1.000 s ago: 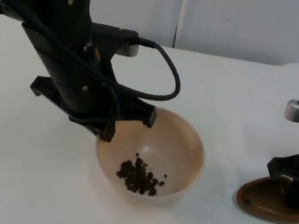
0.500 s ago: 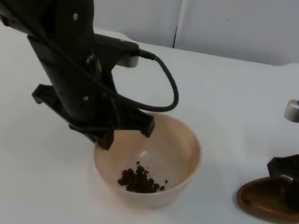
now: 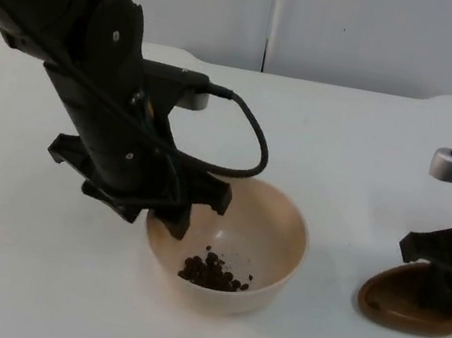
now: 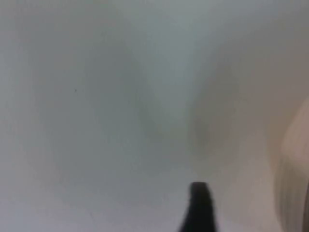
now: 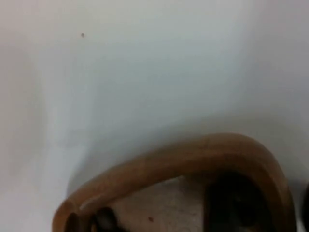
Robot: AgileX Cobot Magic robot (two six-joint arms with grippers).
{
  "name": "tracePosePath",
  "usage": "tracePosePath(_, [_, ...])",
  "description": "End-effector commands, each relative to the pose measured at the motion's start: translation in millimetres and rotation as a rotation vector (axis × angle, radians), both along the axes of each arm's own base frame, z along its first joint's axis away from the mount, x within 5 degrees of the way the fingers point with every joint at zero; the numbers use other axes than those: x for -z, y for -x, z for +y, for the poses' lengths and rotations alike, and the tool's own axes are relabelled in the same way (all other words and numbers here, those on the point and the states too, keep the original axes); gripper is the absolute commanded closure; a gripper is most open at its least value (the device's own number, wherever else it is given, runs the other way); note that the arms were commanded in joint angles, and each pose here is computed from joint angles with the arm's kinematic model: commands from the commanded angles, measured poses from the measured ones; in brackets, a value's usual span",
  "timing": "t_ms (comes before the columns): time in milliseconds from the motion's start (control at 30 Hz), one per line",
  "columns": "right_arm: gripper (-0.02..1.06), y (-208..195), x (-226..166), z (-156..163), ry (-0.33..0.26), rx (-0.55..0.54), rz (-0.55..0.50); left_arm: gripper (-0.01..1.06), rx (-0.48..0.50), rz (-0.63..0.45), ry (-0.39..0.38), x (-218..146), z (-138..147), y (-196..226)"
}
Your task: Pick up the bowl with the left hand and pour the coffee beans from the cup into the bowl with the right hand.
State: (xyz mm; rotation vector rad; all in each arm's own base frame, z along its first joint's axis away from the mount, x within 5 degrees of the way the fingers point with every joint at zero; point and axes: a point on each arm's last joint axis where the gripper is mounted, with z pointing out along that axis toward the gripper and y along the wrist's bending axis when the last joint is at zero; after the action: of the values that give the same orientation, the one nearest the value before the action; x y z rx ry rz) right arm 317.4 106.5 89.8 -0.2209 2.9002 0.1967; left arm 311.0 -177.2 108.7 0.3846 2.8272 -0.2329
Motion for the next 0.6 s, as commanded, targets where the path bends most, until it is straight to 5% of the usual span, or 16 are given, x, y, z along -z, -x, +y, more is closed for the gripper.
tracePosePath(0, [0.51,-1,-1,-1,-0.009,0.016,-0.017,0.35,0.005,-0.009,0.002,0,-1,0])
tracePosePath(100, [0.27,-3,-1,0,-0.024,0.035,-0.032,0.20,0.004,-0.032,0.013,-4,-2,-1])
tracePosePath(233, [0.14,-3,-7,0,-0.028,0.029,-0.046,0.17,0.003,-0.085,0.039,-18,-2,-3])
tracePosePath(567, [0.13,4,-60,0,-0.064,0.001,-0.129,0.17,0.003,-0.183,0.094,-60,-1,0])
